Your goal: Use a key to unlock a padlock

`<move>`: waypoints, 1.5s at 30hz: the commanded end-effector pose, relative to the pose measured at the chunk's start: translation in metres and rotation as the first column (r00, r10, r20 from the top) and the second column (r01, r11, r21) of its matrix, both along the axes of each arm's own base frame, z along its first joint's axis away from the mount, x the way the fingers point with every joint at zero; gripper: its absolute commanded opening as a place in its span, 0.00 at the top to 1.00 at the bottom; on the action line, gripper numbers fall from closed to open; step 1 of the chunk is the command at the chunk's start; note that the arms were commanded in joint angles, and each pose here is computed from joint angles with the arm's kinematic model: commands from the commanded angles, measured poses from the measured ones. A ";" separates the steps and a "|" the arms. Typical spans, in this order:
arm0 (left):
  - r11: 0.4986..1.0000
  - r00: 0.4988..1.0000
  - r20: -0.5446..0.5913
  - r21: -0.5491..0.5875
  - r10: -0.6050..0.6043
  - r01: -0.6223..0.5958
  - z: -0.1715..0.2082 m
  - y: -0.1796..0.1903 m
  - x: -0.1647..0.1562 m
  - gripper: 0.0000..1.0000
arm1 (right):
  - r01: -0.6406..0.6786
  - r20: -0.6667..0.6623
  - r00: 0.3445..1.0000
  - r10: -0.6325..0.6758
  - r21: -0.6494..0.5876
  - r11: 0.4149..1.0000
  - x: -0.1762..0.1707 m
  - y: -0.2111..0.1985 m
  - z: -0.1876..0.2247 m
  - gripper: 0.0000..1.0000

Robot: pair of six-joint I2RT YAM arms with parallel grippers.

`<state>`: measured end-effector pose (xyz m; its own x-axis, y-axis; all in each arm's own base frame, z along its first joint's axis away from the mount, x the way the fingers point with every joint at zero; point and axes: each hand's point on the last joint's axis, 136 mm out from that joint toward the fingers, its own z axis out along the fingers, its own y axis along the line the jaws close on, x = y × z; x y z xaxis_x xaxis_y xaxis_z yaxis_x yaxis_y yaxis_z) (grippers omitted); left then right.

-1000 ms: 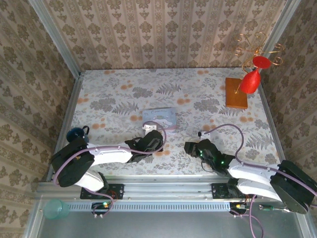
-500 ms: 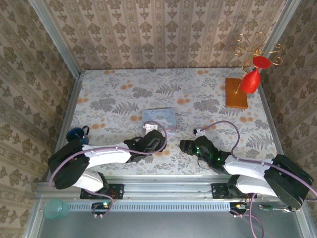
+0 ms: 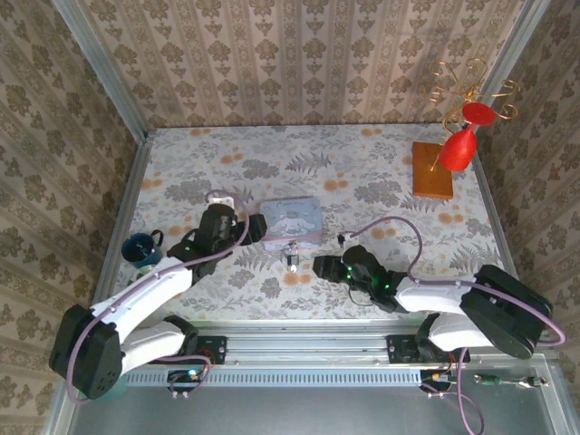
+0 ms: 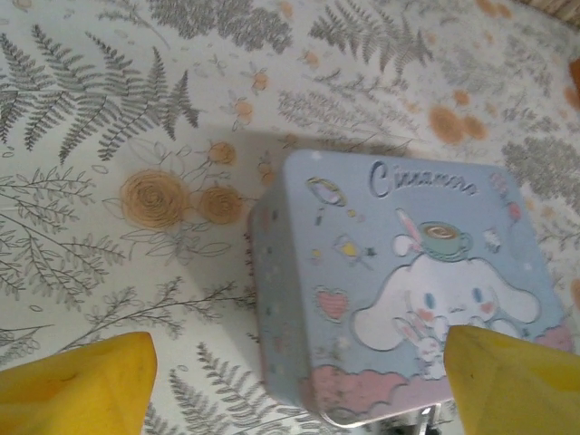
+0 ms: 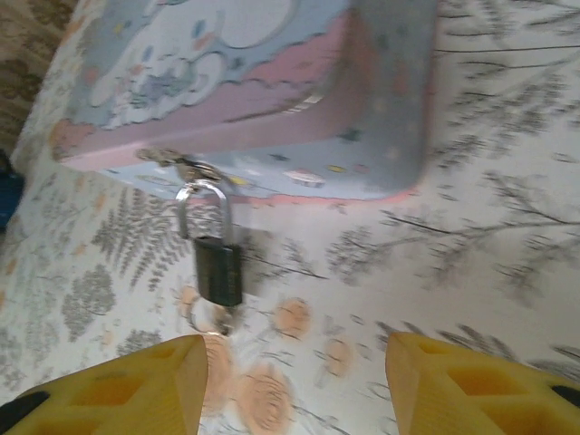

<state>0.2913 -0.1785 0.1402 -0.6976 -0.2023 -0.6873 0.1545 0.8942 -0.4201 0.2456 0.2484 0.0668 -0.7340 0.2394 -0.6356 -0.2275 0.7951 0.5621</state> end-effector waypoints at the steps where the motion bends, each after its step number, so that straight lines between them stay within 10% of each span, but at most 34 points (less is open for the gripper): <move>1: 0.987 0.985 -0.072 -0.028 -0.159 0.157 -0.010 -0.015 -0.004 0.16 | -0.045 0.009 0.999 0.044 0.069 0.997 0.004 0.024 0.014 0.44; 12: 0.972 0.970 -0.133 -0.148 -0.203 0.183 -0.035 -0.028 0.016 0.14 | -0.073 -0.065 0.995 0.074 0.009 0.997 0.017 0.048 -0.014 0.43; 45: 0.986 0.953 -0.256 -0.023 -0.164 0.163 -0.086 -0.029 0.007 0.22 | -0.077 -0.164 0.985 0.057 -0.114 0.991 0.026 0.068 -0.046 0.56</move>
<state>0.3062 -0.2141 0.0748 -0.8443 -0.1007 -0.5264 0.2208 0.8295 -0.5130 0.2760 0.3145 0.0296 -0.8280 0.1401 -0.5429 -0.2001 0.8307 0.5196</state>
